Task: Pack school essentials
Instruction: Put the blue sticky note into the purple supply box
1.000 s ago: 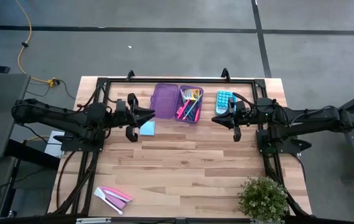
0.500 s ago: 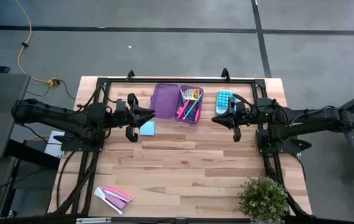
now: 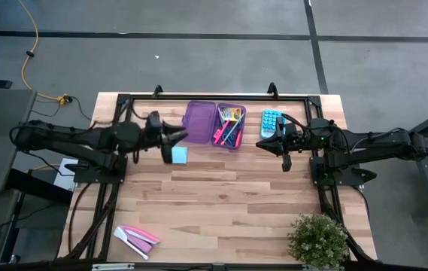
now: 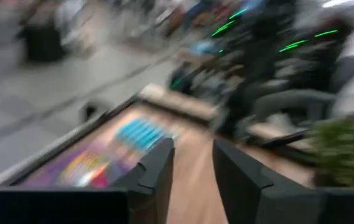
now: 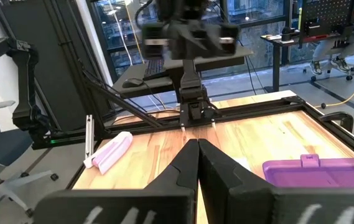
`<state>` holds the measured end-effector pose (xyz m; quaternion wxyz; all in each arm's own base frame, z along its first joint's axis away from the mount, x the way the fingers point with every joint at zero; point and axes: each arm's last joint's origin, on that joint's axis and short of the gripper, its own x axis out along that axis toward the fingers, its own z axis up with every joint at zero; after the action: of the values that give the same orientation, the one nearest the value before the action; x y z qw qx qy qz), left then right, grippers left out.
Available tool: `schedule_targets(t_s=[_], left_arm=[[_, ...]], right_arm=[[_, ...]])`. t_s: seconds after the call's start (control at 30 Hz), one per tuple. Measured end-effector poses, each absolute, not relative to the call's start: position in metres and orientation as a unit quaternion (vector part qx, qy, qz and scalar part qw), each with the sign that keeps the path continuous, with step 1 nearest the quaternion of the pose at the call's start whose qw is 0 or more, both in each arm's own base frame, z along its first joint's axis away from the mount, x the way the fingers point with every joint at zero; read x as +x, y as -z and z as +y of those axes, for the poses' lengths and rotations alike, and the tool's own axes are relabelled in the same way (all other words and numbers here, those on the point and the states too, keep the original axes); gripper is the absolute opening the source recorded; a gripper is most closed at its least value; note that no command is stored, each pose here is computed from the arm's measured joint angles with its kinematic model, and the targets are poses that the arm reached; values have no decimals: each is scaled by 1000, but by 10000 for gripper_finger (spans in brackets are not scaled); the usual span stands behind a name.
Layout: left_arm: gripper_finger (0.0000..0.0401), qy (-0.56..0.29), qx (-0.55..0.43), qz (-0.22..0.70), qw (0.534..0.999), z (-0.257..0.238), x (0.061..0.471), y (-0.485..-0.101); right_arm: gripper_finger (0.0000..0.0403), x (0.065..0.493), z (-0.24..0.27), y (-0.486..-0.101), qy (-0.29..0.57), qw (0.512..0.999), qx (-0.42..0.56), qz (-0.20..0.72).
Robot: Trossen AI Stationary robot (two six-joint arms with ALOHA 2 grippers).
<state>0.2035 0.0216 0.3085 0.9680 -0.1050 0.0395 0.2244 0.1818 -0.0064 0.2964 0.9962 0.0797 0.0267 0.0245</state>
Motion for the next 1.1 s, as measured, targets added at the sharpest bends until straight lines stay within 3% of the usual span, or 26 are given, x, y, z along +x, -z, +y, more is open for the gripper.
schedule_targets(t_s=[0.17, 0.37, 0.53, 0.77, 1.1], left_arm=[[158, -303, -139, 169, 928, 36, 193, -290], [198, -237, -104, 351, 900, 29, 193, -256], [204, -217, -95, 455, 859, 27, 209, -225], [203, -133, -2, 568, 812, 28, 231, -181], [201, -119, 22, 624, 772, 37, 241, -149]], right_arm=[[0, 182, -6, -296, -24, 996, 80, 27], [0, 182, -6, -296, -25, 996, 80, 27], [0, 182, -7, -296, -13, 997, 76, 27], [0, 182, -8, -296, 1, 997, 76, 27], [0, 182, -8, -295, 0, 996, 80, 30]])
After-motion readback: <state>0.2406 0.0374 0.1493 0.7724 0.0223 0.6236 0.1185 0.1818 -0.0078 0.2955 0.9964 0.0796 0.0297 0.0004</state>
